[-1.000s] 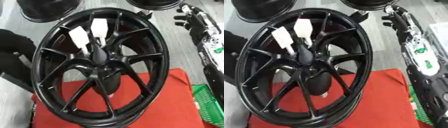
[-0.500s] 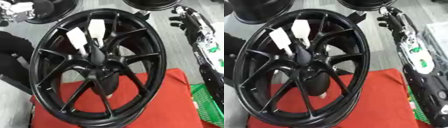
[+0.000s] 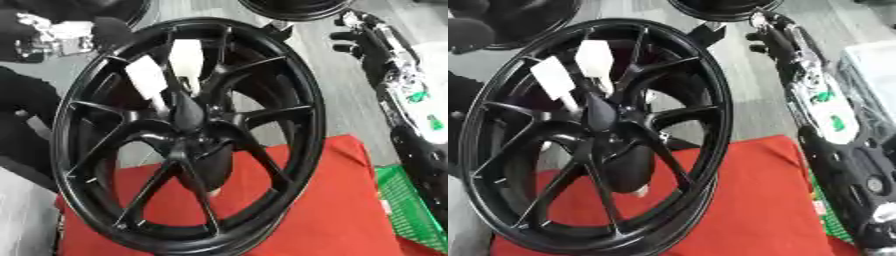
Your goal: Pull the pin out of the wheel hub.
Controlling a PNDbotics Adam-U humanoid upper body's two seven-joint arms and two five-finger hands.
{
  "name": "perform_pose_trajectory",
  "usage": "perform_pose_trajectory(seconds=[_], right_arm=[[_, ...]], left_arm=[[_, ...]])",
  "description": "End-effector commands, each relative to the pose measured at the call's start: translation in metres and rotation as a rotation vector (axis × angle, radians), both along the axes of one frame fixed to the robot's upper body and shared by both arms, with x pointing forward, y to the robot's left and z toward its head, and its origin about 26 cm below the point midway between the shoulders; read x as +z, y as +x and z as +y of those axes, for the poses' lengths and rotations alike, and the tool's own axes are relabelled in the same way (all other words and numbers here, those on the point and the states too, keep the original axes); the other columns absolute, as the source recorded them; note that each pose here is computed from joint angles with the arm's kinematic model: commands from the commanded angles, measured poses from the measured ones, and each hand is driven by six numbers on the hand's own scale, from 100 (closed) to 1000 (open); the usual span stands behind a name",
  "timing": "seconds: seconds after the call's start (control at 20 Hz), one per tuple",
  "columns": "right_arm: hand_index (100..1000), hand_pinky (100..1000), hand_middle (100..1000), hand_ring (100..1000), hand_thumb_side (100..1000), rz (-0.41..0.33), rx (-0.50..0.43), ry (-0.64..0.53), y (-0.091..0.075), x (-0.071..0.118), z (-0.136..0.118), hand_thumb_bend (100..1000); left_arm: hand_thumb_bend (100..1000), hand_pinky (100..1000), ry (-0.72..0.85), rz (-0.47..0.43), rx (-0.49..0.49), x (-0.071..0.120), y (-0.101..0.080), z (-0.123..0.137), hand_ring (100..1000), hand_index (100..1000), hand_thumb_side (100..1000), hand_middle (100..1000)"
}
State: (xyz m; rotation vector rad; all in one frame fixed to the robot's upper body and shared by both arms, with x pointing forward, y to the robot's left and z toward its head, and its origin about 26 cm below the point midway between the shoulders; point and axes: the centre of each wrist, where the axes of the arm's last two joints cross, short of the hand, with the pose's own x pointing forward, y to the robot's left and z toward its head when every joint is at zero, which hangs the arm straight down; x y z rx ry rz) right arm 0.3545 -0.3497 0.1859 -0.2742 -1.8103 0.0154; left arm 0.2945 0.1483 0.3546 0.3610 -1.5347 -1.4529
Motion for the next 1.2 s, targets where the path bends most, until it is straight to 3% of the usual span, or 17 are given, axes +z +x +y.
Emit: perform_pose_trajectory(seconds=[0.05, 0.4, 0.65, 0.9, 1.2], right_arm=[[822, 787, 794, 776, 580, -0.028, -0.005, -0.035, -0.001, 0.012, -0.004, 100], [822, 786, 795, 776, 582, -0.024, -0.004, -0.04, -0.001, 0.011, -0.004, 100], [822, 786, 795, 776, 584, -0.022, -0.002, -0.042, -0.001, 0.011, -0.003, 100], [822, 786, 795, 776, 585, -0.021, 0.003, -0.042, 0.0, 0.011, -0.002, 100], [822, 786, 796, 776, 586, -0.023, 0.012, -0.041, 0.001, 0.012, 0.0, 100]], left_arm=[[606, 791, 0.026, -0.021, 0.035, 0.006, 0.007, 0.0, 931, 821, 613, 775], [686, 823, 0.113, 0.007, 0.04, -0.002, 0.023, -0.013, 906, 834, 627, 785], [752, 827, 0.138, 0.003, 0.049, -0.005, 0.031, -0.014, 890, 826, 583, 762], [706, 837, 0.149, 0.031, 0.057, -0.013, 0.042, -0.015, 838, 836, 500, 774], [683, 847, 0.164, 0.052, 0.087, -0.021, 0.055, -0.017, 848, 842, 467, 780]])
